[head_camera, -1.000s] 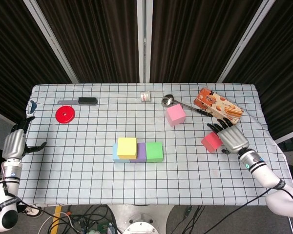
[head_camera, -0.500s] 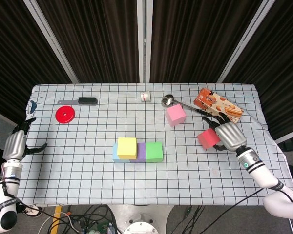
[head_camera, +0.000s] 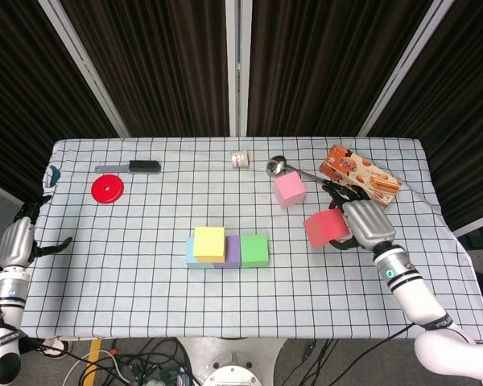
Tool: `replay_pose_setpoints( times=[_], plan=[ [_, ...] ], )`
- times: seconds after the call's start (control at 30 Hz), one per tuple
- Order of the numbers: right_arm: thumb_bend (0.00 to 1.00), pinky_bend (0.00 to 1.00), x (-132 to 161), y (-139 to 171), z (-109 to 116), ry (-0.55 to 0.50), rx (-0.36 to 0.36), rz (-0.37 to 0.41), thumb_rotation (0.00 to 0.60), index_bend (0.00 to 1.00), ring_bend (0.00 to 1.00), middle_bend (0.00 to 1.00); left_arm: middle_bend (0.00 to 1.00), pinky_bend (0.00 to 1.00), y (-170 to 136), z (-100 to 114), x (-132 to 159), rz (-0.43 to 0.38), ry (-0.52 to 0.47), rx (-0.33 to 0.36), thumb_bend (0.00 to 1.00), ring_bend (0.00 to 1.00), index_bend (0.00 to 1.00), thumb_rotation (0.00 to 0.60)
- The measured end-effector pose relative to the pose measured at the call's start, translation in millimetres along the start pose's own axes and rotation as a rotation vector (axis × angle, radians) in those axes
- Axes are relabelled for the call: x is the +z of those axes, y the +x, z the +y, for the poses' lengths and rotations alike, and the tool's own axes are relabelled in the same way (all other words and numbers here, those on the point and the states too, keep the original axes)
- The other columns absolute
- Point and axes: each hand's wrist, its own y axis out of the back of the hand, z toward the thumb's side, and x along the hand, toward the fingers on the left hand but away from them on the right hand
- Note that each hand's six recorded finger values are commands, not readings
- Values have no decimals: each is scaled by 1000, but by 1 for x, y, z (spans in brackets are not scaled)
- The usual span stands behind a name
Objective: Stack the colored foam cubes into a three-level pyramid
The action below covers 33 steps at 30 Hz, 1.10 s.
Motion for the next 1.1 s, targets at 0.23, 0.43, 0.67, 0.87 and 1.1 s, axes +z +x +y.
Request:
replay_pose_setpoints(
  times=[0.23,0.43,0.67,0.87,1.1],
  plan=[
    [198,0,63,-22,4,70,36,-20,600,0,123,576,110,92,-4,9,-11,19,-27,6,160,11,113,600],
    [199,0,124,-35,-6,119,52,17,600,0,135,589,110,91,-6,12,-23,42,-37,4,160,11,113,600],
    [205,0,148,-35,-11,139,53,9,600,0,135,587,110,91,-6,13,-29,52,-50,4,160,11,113,600],
    [212,0,161,-30,-16,156,56,-1,600,0,135,588,110,91,-6,11,-29,51,-51,-2,160,11,113,600],
    [212,0,179,-28,-25,183,65,5,600,0,135,588,110,91,-8,11,-32,55,-58,-3,160,11,113,600]
  ],
)
